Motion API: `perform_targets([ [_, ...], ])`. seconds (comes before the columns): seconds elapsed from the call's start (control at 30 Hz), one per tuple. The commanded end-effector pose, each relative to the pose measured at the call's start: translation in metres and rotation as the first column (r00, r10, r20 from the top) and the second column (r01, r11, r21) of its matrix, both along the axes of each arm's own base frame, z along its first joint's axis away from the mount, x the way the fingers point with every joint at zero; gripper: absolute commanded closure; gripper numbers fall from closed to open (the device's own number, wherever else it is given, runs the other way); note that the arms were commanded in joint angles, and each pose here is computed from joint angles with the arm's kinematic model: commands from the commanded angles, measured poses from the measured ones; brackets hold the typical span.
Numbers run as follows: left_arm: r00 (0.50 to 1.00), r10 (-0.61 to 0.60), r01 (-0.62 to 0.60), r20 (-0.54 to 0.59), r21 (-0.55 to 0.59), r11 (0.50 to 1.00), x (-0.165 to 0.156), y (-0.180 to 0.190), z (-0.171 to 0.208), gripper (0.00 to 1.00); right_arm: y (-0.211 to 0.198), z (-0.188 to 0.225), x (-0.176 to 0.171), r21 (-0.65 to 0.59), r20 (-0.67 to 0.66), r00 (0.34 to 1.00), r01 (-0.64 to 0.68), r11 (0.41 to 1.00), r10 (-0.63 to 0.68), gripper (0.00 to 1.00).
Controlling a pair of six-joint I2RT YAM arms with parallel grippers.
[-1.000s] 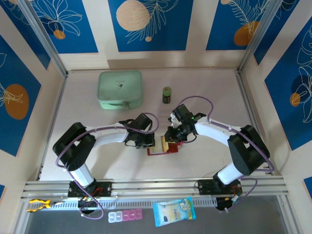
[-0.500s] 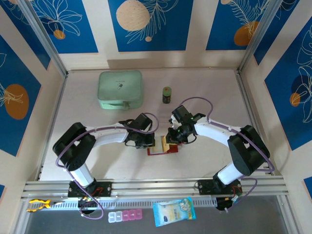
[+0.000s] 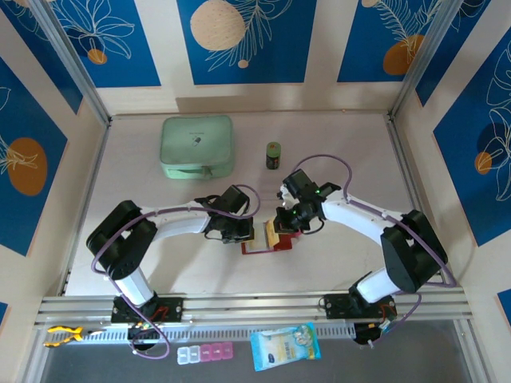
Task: Take the credit cards out of the card holder
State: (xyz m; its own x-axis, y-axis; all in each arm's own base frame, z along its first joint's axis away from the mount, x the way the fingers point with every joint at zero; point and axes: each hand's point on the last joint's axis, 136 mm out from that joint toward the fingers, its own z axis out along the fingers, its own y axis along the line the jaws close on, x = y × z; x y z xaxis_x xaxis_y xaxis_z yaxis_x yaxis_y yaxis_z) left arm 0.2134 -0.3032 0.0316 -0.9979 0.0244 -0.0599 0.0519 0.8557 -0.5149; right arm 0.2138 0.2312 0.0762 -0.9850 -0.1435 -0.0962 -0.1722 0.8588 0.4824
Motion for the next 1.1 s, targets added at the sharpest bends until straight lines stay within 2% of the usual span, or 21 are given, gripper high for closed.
perform_targets([
  [0.0, 1.0, -0.018, 0.018, -0.002, 0.006, 1.0, -0.005, 0.0, 0.007, 0.94, -0.005, 0.019, 0.0, -0.015, 0.077, 0.991, -0.111, 0.994, 0.112, 1.0],
  [0.2, 0.999, -0.022, 0.022, 0.045, -0.01, 1.0, 0.002, -0.002, 0.028, 0.92, -0.011, 0.033, 0.0, -0.072, 0.192, 0.917, -0.341, 0.937, 0.349, 1.0],
  [0.3, 0.997, -0.011, 0.011, 0.079, 0.0, 1.0, 0.004, 0.004, 0.034, 0.92, -0.013, 0.039, -0.003, -0.111, 0.237, 0.83, -0.493, 0.863, 0.504, 1.0],
  [0.4, 0.996, 0.0, 0.001, 0.094, -0.003, 1.0, 0.006, 0.008, 0.036, 0.92, -0.019, 0.046, 0.004, -0.16, 0.262, 0.759, -0.575, 0.802, 0.596, 1.0],
  [0.57, 0.995, 0.014, -0.013, 0.103, -0.005, 1.0, 0.006, 0.015, 0.036, 0.92, -0.026, 0.054, 0.021, -0.332, 0.306, 0.56, -0.695, 0.638, 0.77, 1.0],
  [0.73, 0.993, 0.039, -0.04, 0.116, 0.002, 0.999, 0.007, 0.025, 0.035, 0.92, -0.024, 0.062, 0.038, -0.42, 0.318, 0.386, -0.761, 0.494, 0.866, 1.0],
  [0.8, 0.992, 0.053, -0.053, 0.117, -0.003, 0.999, 0.009, 0.03, 0.035, 0.92, -0.023, 0.062, 0.051, -0.454, 0.313, 0.348, -0.762, 0.461, 0.884, 1.0],
  [1.07, 0.99, 0.086, -0.085, 0.114, -0.013, 0.996, 0.012, 0.045, 0.034, 0.92, -0.026, 0.056, 0.1, -0.488, 0.251, 0.311, -0.777, 0.397, 0.917, 1.0],
])
